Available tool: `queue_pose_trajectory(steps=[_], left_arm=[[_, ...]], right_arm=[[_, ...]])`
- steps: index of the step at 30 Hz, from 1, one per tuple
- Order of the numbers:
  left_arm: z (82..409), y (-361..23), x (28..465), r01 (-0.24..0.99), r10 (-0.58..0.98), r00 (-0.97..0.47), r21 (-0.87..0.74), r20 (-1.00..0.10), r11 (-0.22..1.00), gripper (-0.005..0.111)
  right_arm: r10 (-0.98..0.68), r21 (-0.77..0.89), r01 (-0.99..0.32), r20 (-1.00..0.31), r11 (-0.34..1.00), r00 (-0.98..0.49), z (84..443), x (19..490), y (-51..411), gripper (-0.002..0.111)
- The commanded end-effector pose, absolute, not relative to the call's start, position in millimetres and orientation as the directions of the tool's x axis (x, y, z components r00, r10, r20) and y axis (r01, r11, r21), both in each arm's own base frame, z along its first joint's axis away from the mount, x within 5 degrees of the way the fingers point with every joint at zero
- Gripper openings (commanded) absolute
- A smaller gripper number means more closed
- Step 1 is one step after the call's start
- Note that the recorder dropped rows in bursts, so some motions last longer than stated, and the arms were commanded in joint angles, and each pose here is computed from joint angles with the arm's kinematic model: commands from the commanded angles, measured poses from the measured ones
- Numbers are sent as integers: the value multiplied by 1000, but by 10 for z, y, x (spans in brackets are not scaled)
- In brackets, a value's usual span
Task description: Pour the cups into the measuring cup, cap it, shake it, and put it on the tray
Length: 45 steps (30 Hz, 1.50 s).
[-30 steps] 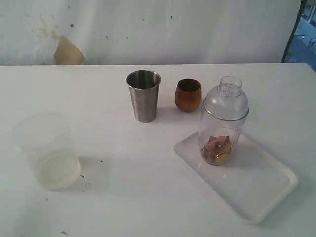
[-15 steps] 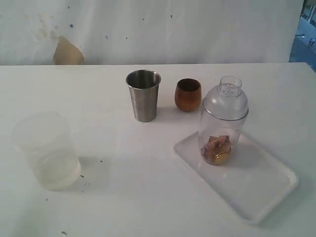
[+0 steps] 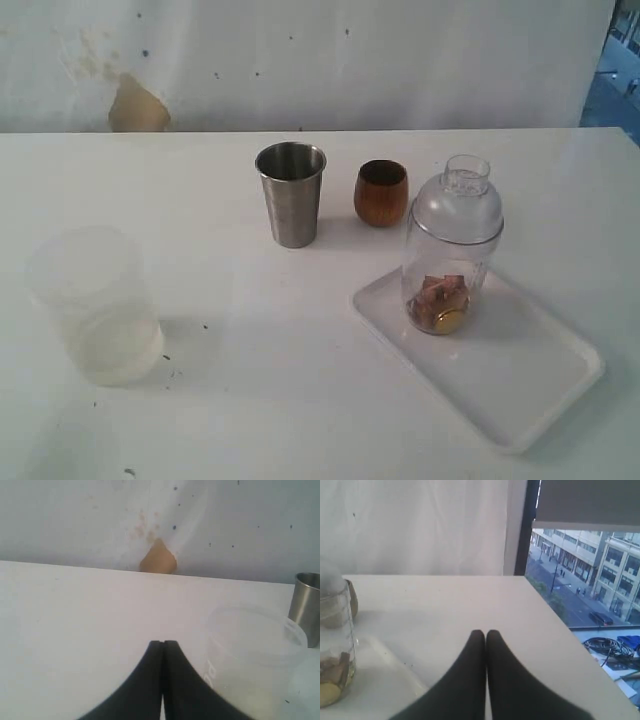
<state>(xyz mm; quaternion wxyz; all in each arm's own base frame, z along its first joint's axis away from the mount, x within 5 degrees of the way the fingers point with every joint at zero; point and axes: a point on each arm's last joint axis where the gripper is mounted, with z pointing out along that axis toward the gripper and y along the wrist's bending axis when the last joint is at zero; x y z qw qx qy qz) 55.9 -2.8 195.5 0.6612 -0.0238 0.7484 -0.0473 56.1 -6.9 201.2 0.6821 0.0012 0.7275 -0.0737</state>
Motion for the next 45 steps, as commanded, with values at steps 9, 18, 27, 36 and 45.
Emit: queue_pose_trajectory(steps=[9, 18, 27, 36, 45], left_arm=[[1950, -28, 558, 27, -98, -117, -102, -988, 994, 0], [1950, -28, 558, 27, -98, -117, -102, -988, 994, 0], [1950, -28, 558, 27, -98, -117, -102, -988, 994, 0], [1950, -28, 558, 27, -98, -117, -102, -988, 994, 0], [1950, -28, 558, 27, -98, -117, -102, -988, 994, 0]], right_arm=[[-85, -111, 88, -963, 990, -257, 1828, 532, -72, 0], [-57, -83, 89, -963, 993, -263, 1820, 530, -67, 0], [-57, -83, 89, -963, 993, -263, 1820, 530, -67, 0], [-57, -83, 89, -963, 993, -263, 1820, 530, -67, 0], [-57, -83, 89, -963, 993, -263, 1820, 530, -67, 0]])
